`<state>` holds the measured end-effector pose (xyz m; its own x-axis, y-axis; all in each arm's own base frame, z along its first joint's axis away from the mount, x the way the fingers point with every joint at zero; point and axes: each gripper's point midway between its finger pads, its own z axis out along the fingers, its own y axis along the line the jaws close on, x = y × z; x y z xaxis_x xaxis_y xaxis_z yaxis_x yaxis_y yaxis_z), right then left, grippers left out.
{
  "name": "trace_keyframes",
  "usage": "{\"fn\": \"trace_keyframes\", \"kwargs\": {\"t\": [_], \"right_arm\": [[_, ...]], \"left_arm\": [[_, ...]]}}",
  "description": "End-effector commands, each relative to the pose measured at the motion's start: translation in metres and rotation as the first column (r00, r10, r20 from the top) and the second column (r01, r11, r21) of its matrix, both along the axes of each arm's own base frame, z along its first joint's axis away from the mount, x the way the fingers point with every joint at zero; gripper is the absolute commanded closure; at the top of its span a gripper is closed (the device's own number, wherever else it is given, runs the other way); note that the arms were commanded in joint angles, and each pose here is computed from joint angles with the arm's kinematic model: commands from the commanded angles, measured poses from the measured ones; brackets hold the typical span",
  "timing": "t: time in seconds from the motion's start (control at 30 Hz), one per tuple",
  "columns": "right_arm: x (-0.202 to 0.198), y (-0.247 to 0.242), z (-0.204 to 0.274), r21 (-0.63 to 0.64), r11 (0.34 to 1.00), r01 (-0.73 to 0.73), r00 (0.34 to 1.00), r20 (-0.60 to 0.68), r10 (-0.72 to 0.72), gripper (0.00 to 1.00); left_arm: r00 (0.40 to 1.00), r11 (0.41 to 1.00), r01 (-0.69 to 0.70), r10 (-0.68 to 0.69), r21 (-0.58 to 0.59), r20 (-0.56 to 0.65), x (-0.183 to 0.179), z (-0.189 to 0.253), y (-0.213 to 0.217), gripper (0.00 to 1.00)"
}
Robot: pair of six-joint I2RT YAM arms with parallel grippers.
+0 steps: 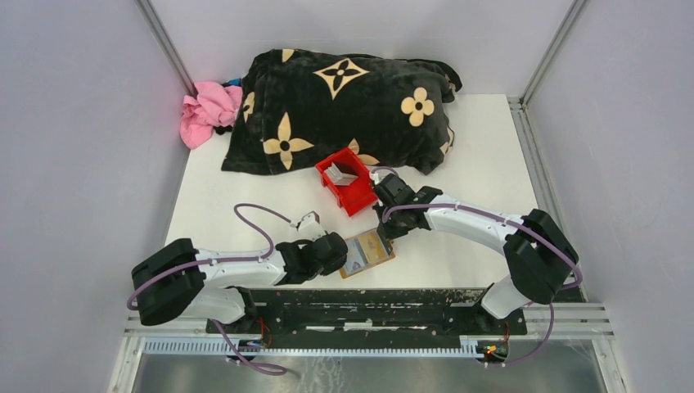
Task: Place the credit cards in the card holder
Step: Turn over the card slot in the card holder.
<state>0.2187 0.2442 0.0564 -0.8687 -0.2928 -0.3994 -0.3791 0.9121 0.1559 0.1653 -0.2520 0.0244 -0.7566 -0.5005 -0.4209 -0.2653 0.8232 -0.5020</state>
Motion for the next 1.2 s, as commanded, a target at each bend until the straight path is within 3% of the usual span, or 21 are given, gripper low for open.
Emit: {"fn": "trace_keyframes", "kwargs": {"t": [0.0, 1.17], "right_arm": [[0.009, 0.016, 0.02, 0.071, 0.997, 0.011, 1.0, 0.025, -0.013, 0.99], [0.016, 0.014, 0.045, 0.189, 0.98, 0.054, 0.999, 0.001, -0.055, 0.99]], "left_arm": [[1.0, 0.999, 0.027, -0.027, 0.033, 0.003, -0.002, -0.002, 0.002, 0.89], [0.998, 0.996, 0.032, -0.027, 0.089, -0.053, -0.006, -0.015, 0.002, 0.91]]}}
